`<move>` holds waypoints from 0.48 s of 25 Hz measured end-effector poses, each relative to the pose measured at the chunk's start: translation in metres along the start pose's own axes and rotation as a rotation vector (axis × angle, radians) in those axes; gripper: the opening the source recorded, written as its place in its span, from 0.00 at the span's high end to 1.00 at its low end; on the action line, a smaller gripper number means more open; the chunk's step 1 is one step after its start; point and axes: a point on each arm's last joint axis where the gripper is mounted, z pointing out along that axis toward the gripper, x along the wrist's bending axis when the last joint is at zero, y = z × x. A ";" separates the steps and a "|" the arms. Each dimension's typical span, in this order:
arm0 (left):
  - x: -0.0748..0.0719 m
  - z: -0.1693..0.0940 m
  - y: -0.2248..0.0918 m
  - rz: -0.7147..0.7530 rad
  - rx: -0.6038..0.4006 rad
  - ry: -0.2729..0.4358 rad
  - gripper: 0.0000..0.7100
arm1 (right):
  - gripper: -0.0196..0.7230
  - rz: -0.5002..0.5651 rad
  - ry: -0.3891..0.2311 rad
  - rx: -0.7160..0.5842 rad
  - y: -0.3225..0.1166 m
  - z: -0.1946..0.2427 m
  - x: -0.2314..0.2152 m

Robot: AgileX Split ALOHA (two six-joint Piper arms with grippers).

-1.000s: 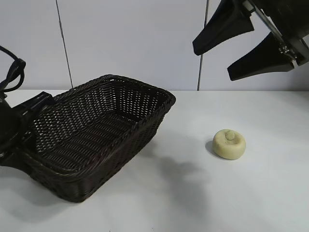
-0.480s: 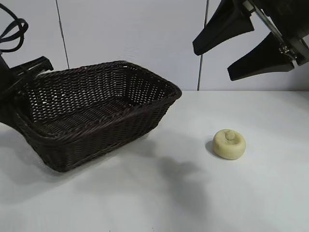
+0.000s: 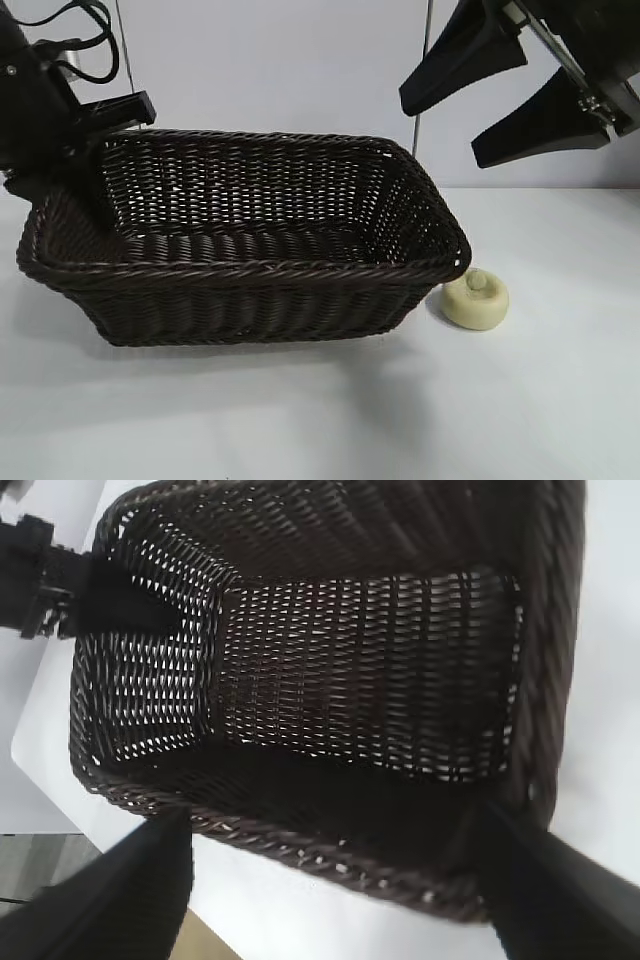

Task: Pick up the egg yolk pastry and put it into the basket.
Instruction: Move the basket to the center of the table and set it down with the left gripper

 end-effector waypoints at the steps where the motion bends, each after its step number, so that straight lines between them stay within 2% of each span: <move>1: 0.000 0.002 0.000 0.011 0.005 -0.002 0.86 | 0.22 0.000 0.000 0.000 0.000 0.000 0.000; 7: 0.002 0.015 0.003 -0.015 0.022 -0.025 0.86 | 0.22 0.000 0.000 0.000 0.000 0.000 0.000; 12: 0.006 0.020 0.004 -0.069 0.022 -0.004 0.86 | 0.22 0.000 0.000 0.000 0.000 0.000 0.000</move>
